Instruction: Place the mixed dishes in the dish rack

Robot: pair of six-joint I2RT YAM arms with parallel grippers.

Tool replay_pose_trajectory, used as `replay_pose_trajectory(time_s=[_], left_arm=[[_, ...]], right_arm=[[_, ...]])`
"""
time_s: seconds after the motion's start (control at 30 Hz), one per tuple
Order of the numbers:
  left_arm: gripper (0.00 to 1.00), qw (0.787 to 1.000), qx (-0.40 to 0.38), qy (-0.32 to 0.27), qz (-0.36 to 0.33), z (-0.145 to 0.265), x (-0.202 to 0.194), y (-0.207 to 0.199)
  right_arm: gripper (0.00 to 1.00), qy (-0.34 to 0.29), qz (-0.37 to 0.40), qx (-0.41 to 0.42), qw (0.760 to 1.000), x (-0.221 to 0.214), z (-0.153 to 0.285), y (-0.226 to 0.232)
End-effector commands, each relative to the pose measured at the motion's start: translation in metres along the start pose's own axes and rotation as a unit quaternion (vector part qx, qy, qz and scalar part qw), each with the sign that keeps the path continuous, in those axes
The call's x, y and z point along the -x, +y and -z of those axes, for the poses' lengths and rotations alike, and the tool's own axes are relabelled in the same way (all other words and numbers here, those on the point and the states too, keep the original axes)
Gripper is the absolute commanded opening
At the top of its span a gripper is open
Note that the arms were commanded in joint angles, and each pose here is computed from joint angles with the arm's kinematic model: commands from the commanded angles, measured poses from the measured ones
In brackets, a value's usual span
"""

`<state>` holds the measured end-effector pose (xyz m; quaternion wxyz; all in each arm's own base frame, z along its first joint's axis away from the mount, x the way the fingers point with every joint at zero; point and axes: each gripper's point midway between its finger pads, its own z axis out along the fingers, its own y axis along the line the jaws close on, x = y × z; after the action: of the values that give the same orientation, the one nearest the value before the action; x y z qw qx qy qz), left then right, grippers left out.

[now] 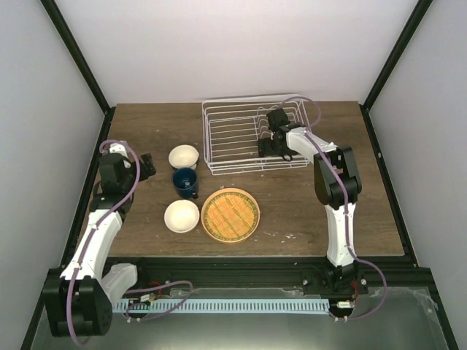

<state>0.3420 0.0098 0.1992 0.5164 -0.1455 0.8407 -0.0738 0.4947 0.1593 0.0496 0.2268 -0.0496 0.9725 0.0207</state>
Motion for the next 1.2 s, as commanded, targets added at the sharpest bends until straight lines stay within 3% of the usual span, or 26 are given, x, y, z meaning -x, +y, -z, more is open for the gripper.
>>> replay_pose_trajectory(time_s=[0.0,0.63,1.17], left_arm=[[1.00,1.000,-0.009,-0.007,0.001,-0.001,0.003,-0.004],[1.00,1.000,-0.018,-0.017,0.014,0.008,0.007,-0.007],[1.00,1.000,-0.008,-0.012,0.011,0.007,0.005,-0.003]], right_arm=[[1.00,0.019,-0.003,-0.015,1.000,-0.017,0.017,-0.007],[1.00,0.033,-0.055,-0.044,0.997,-0.094,0.059,-0.036],[1.00,-0.030,-0.053,-0.017,0.998,-0.045,0.108,-0.024]])
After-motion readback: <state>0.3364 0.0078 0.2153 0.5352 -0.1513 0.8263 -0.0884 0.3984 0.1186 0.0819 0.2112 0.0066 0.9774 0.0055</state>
